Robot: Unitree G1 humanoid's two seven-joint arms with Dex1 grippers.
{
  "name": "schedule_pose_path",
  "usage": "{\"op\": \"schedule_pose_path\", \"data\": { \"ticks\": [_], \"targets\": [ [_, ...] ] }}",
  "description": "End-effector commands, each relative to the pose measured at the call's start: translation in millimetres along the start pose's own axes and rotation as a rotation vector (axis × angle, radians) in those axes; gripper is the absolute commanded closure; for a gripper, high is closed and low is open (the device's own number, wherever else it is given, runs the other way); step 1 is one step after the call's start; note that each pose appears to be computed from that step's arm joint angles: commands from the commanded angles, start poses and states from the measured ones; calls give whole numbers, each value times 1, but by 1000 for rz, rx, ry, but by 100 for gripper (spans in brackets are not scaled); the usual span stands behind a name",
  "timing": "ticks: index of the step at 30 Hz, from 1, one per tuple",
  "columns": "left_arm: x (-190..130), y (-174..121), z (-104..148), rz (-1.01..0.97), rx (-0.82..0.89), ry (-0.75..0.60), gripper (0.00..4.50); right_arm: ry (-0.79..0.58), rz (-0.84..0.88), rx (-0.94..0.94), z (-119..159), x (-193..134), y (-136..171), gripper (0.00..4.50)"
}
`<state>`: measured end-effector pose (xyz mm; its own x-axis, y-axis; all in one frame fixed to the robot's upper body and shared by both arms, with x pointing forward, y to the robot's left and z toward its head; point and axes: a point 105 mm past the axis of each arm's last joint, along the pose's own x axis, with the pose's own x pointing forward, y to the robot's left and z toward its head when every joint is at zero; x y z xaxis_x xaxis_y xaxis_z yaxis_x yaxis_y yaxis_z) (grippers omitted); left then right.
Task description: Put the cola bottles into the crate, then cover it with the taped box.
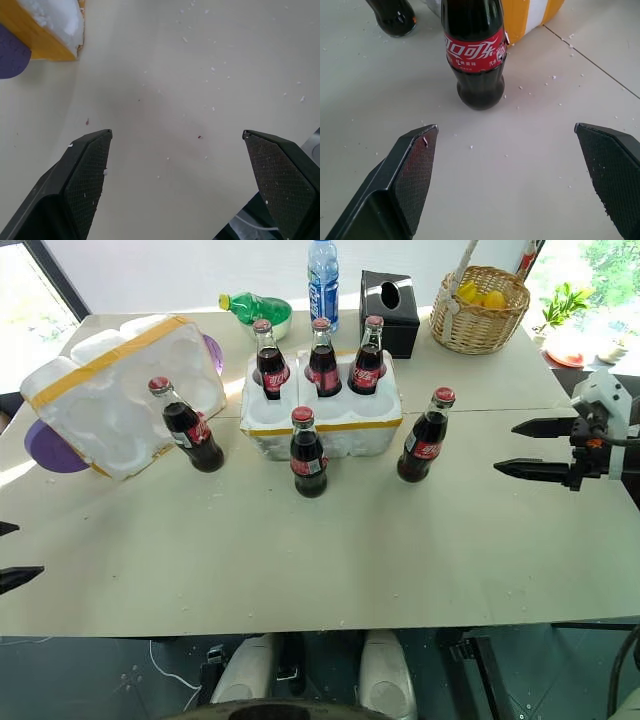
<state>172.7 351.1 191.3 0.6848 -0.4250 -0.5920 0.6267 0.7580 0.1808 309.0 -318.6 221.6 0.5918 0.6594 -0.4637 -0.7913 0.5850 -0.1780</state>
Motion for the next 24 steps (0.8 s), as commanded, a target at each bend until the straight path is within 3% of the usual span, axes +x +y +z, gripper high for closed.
{"op": "schedule_pose_path", "data": {
  "ticks": [1, 24],
  "targets": [
    [-2, -2, 4, 14, 28, -8, 11, -25, -22, -29, 7, -8, -2, 0],
    [1, -5, 5, 17, -41, -33, 11, -51, -43, -6, -1, -5, 0, 0]
  ]
}}
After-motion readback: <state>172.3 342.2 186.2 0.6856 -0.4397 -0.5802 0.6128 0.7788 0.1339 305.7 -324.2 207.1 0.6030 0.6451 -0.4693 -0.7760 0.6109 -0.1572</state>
